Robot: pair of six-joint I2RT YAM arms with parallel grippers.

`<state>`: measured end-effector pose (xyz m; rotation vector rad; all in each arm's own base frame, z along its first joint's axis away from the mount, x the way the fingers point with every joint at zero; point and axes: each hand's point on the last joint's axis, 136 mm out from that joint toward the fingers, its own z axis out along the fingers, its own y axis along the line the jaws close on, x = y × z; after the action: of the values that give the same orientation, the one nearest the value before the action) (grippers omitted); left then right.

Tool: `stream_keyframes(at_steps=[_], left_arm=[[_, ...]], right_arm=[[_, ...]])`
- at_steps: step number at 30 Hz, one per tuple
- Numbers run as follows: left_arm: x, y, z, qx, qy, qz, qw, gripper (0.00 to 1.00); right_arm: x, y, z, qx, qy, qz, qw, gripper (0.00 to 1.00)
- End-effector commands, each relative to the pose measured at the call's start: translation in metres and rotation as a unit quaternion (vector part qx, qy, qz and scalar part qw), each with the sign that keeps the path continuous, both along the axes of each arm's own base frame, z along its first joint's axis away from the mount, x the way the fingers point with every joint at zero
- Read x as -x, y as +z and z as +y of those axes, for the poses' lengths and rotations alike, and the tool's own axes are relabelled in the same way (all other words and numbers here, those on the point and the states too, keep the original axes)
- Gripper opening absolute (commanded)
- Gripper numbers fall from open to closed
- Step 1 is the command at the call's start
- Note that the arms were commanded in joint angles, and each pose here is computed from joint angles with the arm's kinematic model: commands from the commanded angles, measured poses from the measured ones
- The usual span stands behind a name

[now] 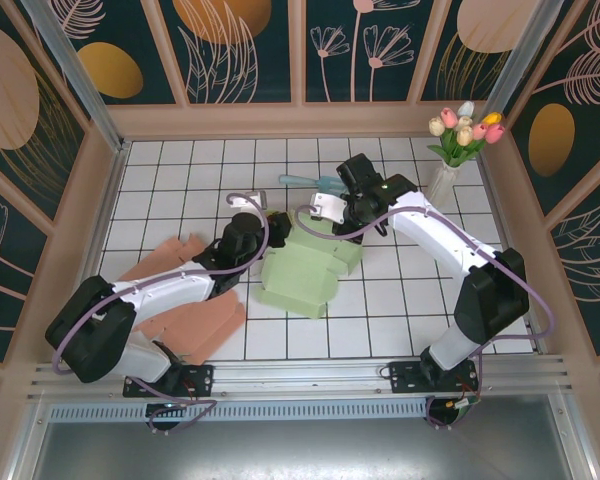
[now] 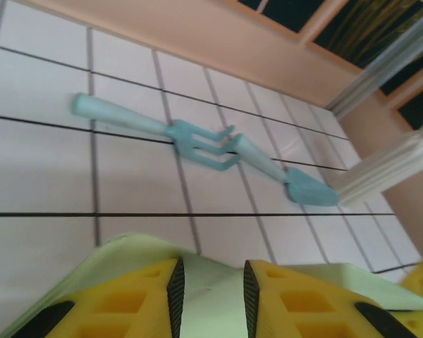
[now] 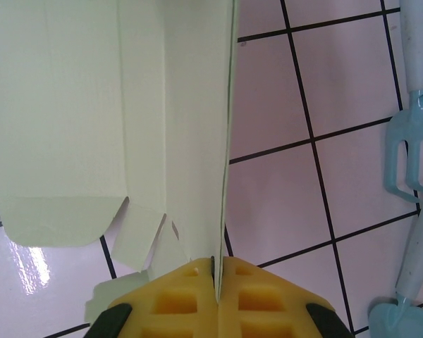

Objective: Fold the paper box

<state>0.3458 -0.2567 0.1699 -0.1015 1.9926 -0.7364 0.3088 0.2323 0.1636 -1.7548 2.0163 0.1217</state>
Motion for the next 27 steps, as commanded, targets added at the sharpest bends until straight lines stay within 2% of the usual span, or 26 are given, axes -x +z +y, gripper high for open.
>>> stream_keyframes(at_steps=[1,9,16,27], left_arm=[[0.000,-0.019,0.033,-0.023,0.044,0.016,0.999,0.32],[0.005,-0.049,0.065,-0.073,0.092,0.043,0.992,0.32],[-0.002,-0.074,0.059,-0.090,0.088,0.069,0.990,0.32],[-0.001,-0.056,-0.002,0.018,-0.033,0.069,0.997,0.31]], right_arm=[[0.003,-0.005,0.002,0.006,0.016,0.001,1.000,0.00],[0.002,-0.009,0.000,0.011,0.012,0.002,1.000,0.00],[0.003,-0.006,0.001,0.006,0.014,0.000,1.000,0.00],[-0.001,-0.014,0.002,0.006,0.015,0.009,1.000,0.00]])
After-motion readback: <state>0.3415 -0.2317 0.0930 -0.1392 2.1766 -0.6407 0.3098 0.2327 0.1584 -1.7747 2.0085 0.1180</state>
